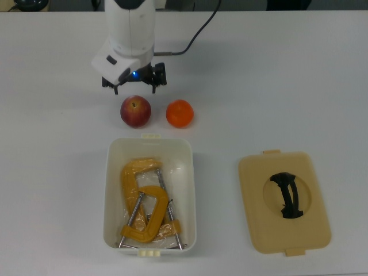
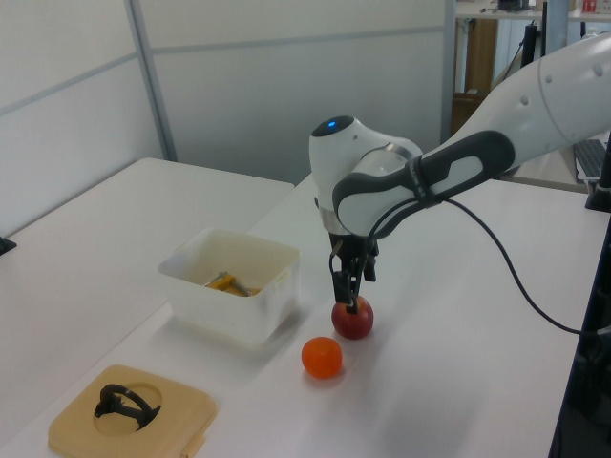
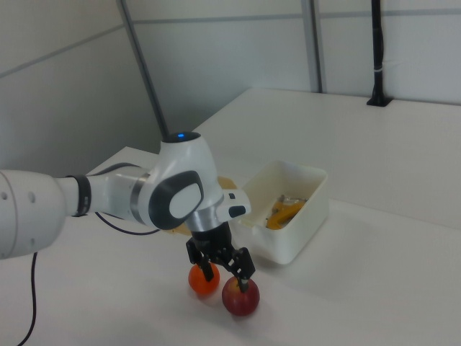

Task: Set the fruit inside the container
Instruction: 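Close the gripper around the red apple, then lift the apple and carry it over the white container, then open the gripper to drop the apple into the container, then move the gripper down onto the orange and grasp it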

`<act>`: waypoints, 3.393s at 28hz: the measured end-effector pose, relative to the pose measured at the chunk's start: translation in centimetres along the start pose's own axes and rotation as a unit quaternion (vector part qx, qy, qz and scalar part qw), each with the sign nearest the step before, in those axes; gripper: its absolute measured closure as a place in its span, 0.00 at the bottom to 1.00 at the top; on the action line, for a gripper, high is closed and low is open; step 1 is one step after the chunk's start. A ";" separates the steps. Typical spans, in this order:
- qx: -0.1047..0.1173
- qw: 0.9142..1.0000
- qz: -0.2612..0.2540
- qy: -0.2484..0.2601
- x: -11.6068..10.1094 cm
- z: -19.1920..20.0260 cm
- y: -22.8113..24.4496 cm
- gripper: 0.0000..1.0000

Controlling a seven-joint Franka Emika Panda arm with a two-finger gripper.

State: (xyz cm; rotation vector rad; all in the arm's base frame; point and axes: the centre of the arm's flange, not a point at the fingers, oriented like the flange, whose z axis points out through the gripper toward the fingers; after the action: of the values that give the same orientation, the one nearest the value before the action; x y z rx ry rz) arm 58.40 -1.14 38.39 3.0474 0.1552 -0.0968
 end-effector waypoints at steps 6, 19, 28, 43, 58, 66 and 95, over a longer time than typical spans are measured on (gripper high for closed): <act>-0.007 1.000 -0.010 0.001 1.2 3.3 -0.1 0.00; -0.024 0.999 -0.033 0.006 2.4 5.1 -0.8 0.11; -0.022 0.999 -0.026 0.001 2.9 3.6 -0.4 0.11; 0.057 0.984 0.051 0.159 7.6 -11.5 2.5 0.11; 0.059 0.970 0.076 0.223 10.9 -8.1 2.6 0.05; 0.063 0.985 0.061 0.149 9.3 -9.3 1.4 0.00; -0.004 0.992 -0.071 -0.105 4.9 3.0 -10.8 0.00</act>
State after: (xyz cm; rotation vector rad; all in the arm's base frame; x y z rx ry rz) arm 61.95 9.78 34.17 2.9882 0.3552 -0.4238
